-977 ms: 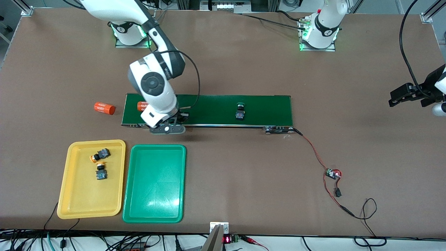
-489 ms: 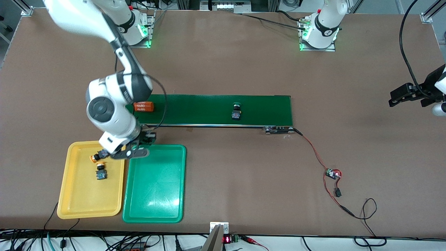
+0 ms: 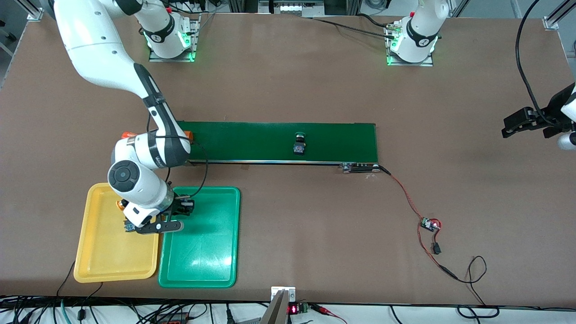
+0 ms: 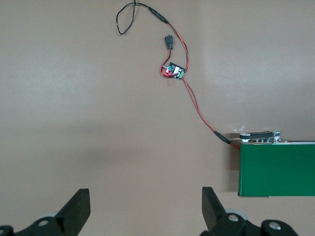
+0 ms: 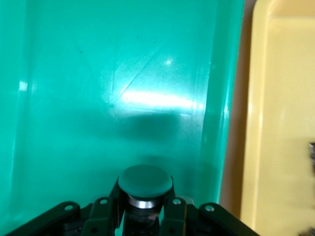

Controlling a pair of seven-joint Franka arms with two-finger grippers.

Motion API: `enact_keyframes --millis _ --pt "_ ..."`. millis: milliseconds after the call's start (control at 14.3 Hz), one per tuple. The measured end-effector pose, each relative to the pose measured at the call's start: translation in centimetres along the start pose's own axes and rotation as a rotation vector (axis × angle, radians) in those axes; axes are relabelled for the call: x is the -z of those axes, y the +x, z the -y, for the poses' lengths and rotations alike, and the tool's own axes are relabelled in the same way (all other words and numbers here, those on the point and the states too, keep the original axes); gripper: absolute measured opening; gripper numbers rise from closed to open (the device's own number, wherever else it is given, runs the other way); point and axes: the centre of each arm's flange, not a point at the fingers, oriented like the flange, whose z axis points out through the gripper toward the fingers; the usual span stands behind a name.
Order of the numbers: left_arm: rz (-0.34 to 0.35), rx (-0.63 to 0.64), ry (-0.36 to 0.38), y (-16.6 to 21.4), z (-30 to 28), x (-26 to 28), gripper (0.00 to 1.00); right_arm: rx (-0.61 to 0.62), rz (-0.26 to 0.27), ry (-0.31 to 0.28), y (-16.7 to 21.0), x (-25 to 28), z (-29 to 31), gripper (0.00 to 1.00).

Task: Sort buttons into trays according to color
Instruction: 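Carry the green-capped button into the green tray and open the right gripper, then return the right gripper to the belt and grasp a black button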

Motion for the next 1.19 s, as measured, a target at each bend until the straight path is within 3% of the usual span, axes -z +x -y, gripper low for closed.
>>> enact_keyframes --millis 279,349,838,1187 --pt "0.0 -0.002 0.0 0.0 -0.1 0.0 1.0 0.0 -0.003 0.003 -0.1 -1.4 0.0 0.34" --pt "0.0 -0.002 0.0 0.0 -0.1 0.0 1.0 -0.001 -0.004 0.003 -0.1 -1.4 0.0 0.38" --pt "0.0 -0.001 0.0 0.0 -0.1 0.0 1.0 0.006 -0.004 0.005 0.1 0.0 0.3 1.0" --pt "-0.001 0.001 -0.029 0.0 -0.3 0.0 1.0 -0.025 0.028 0.002 -2.4 4.1 1.0 1.0"
